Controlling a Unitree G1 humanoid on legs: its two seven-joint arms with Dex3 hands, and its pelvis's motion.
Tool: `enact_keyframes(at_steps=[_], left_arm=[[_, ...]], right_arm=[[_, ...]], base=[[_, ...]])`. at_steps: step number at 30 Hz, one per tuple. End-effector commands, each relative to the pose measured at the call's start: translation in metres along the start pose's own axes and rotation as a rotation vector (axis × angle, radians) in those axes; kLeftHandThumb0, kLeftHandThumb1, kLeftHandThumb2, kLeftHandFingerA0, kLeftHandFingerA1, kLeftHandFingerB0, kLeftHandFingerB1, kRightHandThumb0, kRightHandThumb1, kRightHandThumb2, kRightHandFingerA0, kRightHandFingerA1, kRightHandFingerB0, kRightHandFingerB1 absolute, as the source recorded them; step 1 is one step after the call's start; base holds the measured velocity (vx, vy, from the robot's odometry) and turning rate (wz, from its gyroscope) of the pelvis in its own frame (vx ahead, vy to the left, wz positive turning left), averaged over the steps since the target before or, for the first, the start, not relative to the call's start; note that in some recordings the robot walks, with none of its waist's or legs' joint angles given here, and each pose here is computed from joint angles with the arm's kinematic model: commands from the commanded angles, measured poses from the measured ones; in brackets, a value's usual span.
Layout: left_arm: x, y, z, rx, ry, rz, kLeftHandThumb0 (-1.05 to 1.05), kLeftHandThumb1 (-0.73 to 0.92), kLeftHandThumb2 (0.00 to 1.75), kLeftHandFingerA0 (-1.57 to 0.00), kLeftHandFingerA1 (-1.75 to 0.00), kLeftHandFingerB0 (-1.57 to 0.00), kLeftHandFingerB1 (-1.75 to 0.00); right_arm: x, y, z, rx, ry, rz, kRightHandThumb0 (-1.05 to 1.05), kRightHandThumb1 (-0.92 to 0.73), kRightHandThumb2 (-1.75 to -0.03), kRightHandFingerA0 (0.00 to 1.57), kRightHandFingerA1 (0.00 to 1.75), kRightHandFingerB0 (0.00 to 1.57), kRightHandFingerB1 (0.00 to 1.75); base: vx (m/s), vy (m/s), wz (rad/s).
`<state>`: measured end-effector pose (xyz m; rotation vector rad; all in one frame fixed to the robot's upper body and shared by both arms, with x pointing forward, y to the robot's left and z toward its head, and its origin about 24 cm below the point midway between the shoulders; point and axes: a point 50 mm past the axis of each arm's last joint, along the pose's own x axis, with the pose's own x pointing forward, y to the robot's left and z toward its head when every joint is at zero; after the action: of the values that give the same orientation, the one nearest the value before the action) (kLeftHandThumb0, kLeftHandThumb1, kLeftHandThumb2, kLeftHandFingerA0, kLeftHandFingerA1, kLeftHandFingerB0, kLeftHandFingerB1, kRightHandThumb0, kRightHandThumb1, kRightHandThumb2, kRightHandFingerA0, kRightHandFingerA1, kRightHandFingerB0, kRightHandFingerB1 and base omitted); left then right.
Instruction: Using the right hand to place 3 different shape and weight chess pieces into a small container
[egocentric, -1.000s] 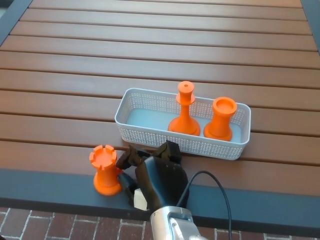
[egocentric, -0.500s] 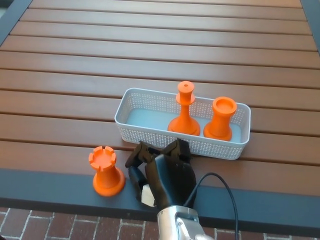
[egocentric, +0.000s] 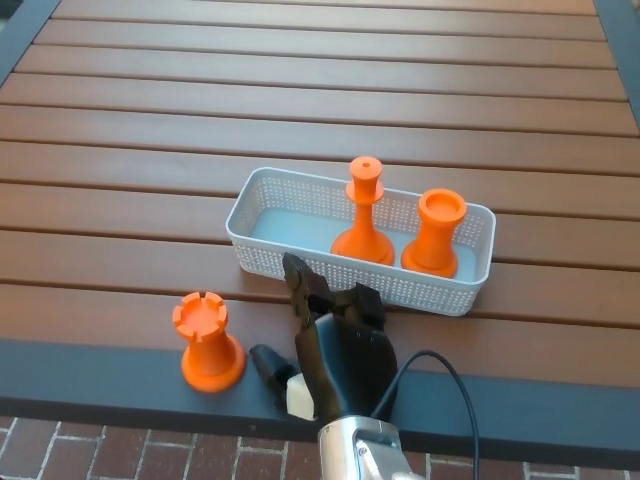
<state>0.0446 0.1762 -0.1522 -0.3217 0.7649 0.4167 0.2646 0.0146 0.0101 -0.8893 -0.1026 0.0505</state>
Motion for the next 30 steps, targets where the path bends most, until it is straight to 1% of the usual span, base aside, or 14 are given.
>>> enact_keyframes(at_steps=[1,3,5,6,7,11,12,17,20,21,23,26,27,30], left_arm=[[-0.011,-0.009,-0.016,-0.011,0.043,-0.008,-0.13,0.48,1.15,-1.00,-1.61,-1.01,-1.29],[-0.010,-0.009,-0.016,0.024,0.047,0.011,-0.09,0.48,1.17,-0.98,-1.60,-1.01,-1.29],[-0.010,-0.008,-0.016,0.033,0.050,0.015,-0.09,0.48,1.17,-0.98,-1.60,-1.01,-1.29],[-0.010,-0.007,-0.016,0.036,0.048,0.011,-0.08,0.43,1.23,-0.99,-1.58,-1.02,-1.30],[-0.011,-0.007,-0.017,0.045,0.046,0.010,-0.11,0.49,1.17,-0.98,-1.57,-1.00,-1.30],[-0.011,-0.008,-0.016,0.035,0.047,-0.010,-0.12,0.47,1.14,-1.22,-1.36,-1.07,-1.21],[-0.012,-0.009,-0.016,0.026,0.039,-0.025,-0.10,0.50,1.09,-0.94,-1.69,-0.92,-1.45],[-0.013,-0.008,-0.016,0.044,0.033,-0.039,-0.14,0.53,1.04,-0.96,-1.61,-0.88,-1.37],[-0.012,-0.007,-0.016,0.043,0.042,-0.026,-0.11,0.51,1.05,-0.91,-1.67,-0.89,-1.46],[-0.012,-0.006,-0.016,0.033,0.044,-0.031,-0.10,0.46,1.17,-1.23,-1.39,-1.07,-1.23],[-0.013,-0.005,-0.017,0.022,0.046,-0.036,-0.10,0.46,1.17,-1.23,-1.39,-1.07,-1.23],[-0.012,-0.004,-0.017,0.011,0.054,-0.028,-0.09,0.47,1.14,-1.24,-1.37,-1.09,-1.21],[-0.012,-0.002,-0.019,0.005,0.073,-0.025,-0.07,0.55,1.09,-1.01,-1.59,-1.00,-1.29],[-0.013,-0.002,-0.023,-0.092,0.087,-0.022,-0.08,0.52,1.08,-1.02,-1.56,-1.02,-1.20]], right_arm=[[-0.032,0.019,0.166,0.430,-0.087,0.390,-1.05,-0.57,-1.08,0.00,0.46,0.00,0.27],[-0.033,0.015,0.171,0.457,-0.114,0.395,-1.04,-0.73,-0.64,0.00,0.17,0.00,0.00],[-0.033,0.014,0.172,0.469,-0.127,0.396,-1.04,-0.73,-0.64,0.00,0.17,0.00,0.00],[-0.034,0.013,0.173,0.477,-0.138,0.397,-1.02,-0.66,-0.73,0.00,0.27,0.00,0.00],[-0.034,0.011,0.175,0.480,-0.156,0.398,-0.99,-0.52,-1.12,0.00,0.52,0.00,0.35],[-0.038,0.008,0.182,0.488,-0.200,0.395,-0.95,-0.53,-1.14,0.00,0.63,0.00,0.40],[-0.040,0.007,0.185,0.497,-0.219,0.392,-0.99,-0.65,-0.92,0.00,0.91,0.00,0.66],[-0.044,0.004,0.192,0.502,-0.269,0.390,-0.93,-0.69,-0.94,0.00,1.21,0.00,0.76],[-0.046,0.003,0.198,0.487,-0.307,0.381,-0.94,-0.71,-0.91,0.00,1.15,0.00,0.75],[-0.045,0.002,0.200,0.474,-0.316,0.373,-0.94,-0.61,-1.21,0.00,0.76,0.09,0.58],[-0.045,0.001,0.202,0.459,-0.325,0.363,-0.94,-0.61,-1.21,0.00,0.76,0.09,0.58],[-0.043,0.000,0.203,0.449,-0.328,0.362,-0.94,-0.78,-0.79,0.00,1.14,0.00,0.73],[-0.040,-0.003,0.204,0.429,-0.341,0.354,-0.96,-0.64,-1.19,0.05,0.79,0.07,0.59],[-0.033,-0.007,0.206,0.407,-0.352,0.342,-0.97,-0.63,-1.18,0.03,0.78,0.08,0.60]], base=[[0.00,0.000,0.00],[0.00,0.000,0.00],[0.00,0.000,0.00],[0.00,0.000,0.00],[0.00,0.000,0.00],[0.00,0.000,0.00],[0.00,0.000,0.00],[0.00,0.000,0.00],[0.00,0.000,0.00],[0.00,0.000,0.00],[0.00,0.000,0.00],[0.00,0.000,0.00],[0.00,0.000,0.00],[0.00,0.000,0.00]])
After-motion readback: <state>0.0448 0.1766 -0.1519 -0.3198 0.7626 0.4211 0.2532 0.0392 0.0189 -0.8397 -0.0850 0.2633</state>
